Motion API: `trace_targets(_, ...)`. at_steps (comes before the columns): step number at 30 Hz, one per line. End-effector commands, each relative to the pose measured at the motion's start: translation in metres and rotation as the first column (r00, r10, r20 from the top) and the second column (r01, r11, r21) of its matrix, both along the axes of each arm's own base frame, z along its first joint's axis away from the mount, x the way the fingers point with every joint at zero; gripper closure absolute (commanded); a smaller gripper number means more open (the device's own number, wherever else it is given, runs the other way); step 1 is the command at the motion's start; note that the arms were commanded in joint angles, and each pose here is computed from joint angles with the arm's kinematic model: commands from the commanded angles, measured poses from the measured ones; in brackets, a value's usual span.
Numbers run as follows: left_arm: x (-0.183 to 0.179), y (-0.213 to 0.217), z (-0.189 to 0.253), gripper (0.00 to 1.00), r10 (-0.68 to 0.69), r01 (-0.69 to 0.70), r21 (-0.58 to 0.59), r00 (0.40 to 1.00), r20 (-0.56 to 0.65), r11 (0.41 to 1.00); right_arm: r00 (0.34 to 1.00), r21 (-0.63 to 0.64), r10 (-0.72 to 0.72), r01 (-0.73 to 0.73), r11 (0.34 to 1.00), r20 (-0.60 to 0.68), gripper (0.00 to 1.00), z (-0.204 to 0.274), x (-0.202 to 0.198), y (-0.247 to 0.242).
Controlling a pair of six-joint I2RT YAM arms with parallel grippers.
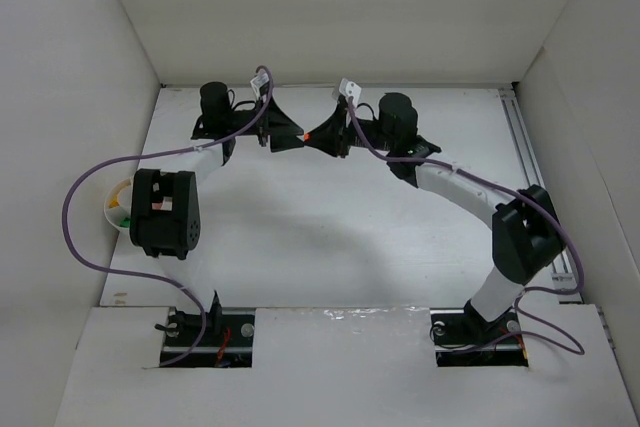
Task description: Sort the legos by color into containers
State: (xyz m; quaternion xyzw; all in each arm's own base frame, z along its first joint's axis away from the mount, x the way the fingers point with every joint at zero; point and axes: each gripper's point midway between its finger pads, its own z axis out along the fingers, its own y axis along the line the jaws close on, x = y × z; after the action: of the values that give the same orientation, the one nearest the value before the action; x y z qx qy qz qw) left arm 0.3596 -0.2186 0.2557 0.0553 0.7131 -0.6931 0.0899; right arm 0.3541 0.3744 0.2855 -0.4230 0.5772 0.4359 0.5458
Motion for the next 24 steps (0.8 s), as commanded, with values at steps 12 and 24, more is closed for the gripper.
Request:
trace_targets(12, -0.028, 0.004, 0.032, 0.65, -0.185, 0.189, -0.016, 0.973, 0.138, 0.982, 0.986, 0.033, 0.023, -0.028, 0.999, 0.162, 0.94, 0.027, -0.006, 0.006)
trace_targets(24, -0.037, -0.009, 0.030, 0.60, -0.224, 0.228, -0.017, 0.966, 0.129, 0.973, 0.985, 0.024, 0.014, -0.019, 1.000, 0.173, 0.94, 0.023, -0.004, 0.009)
